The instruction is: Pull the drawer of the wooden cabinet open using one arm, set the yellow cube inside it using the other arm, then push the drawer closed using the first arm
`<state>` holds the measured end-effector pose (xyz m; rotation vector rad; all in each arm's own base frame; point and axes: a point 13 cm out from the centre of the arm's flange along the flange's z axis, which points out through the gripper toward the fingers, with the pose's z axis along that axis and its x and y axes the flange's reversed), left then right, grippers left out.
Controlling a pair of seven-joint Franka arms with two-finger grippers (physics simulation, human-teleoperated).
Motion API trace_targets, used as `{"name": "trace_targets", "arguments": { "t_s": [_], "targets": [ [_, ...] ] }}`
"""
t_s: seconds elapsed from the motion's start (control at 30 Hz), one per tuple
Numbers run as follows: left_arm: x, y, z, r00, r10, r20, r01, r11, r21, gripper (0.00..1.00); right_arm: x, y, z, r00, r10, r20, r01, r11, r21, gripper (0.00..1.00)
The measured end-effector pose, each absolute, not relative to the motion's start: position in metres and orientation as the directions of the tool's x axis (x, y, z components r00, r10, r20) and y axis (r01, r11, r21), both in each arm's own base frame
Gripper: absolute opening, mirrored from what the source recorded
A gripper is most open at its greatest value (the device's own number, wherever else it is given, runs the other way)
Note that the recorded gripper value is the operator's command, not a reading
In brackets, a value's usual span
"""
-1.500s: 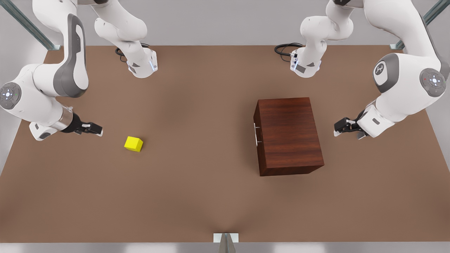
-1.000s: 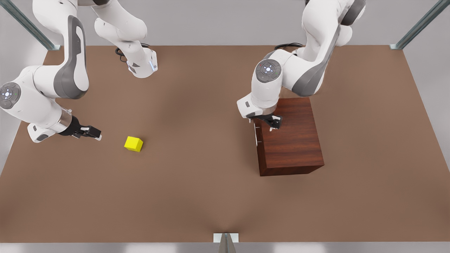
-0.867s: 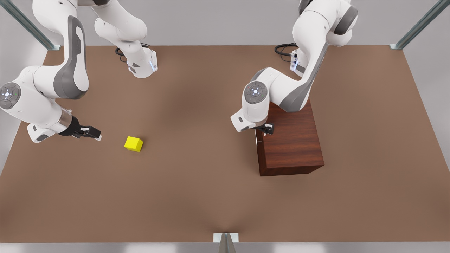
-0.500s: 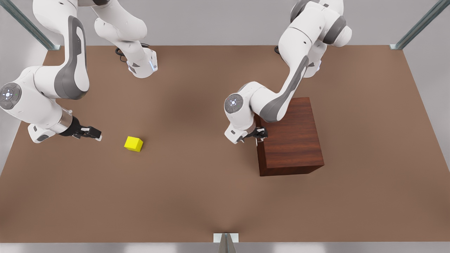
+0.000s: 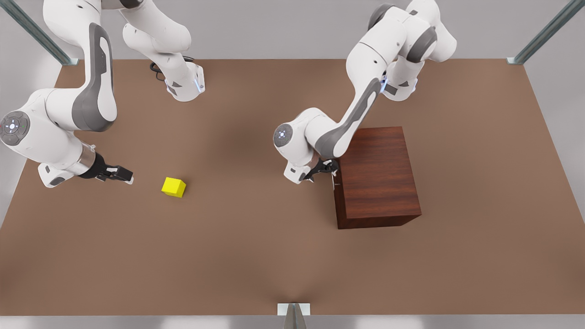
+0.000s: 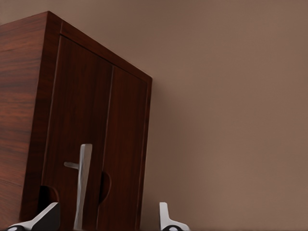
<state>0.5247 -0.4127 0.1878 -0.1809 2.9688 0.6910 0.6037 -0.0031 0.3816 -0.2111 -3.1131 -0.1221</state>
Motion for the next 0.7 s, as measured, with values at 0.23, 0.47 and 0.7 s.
{"name": "trace_targets", "arguments": {
  "t_s": [0.23, 0.47, 0.7],
  "targets": [
    [0.526, -0.406, 0.173, -0.980, -0.124, -0.158, -0.185, 0.865, 0.466, 1.00, 0.604, -0.003, 0.382, -0.991, 0.135, 0.024, 0.136, 0.988, 0.076, 1.00],
    [0.526, -0.405, 0.166, -0.971, -0.150, -0.186, -0.222, 0.854, 0.470, 1.00, 0.604, -0.002, 0.381, -0.991, 0.132, 0.025, 0.134, 0.988, 0.076, 1.00],
    [0.518, -0.415, 0.155, -0.965, -0.198, -0.170, -0.254, 0.862, 0.439, 1.00, 0.607, 0.001, 0.377, -0.991, 0.128, 0.030, 0.130, 0.989, 0.076, 1.00]
  ]
}}
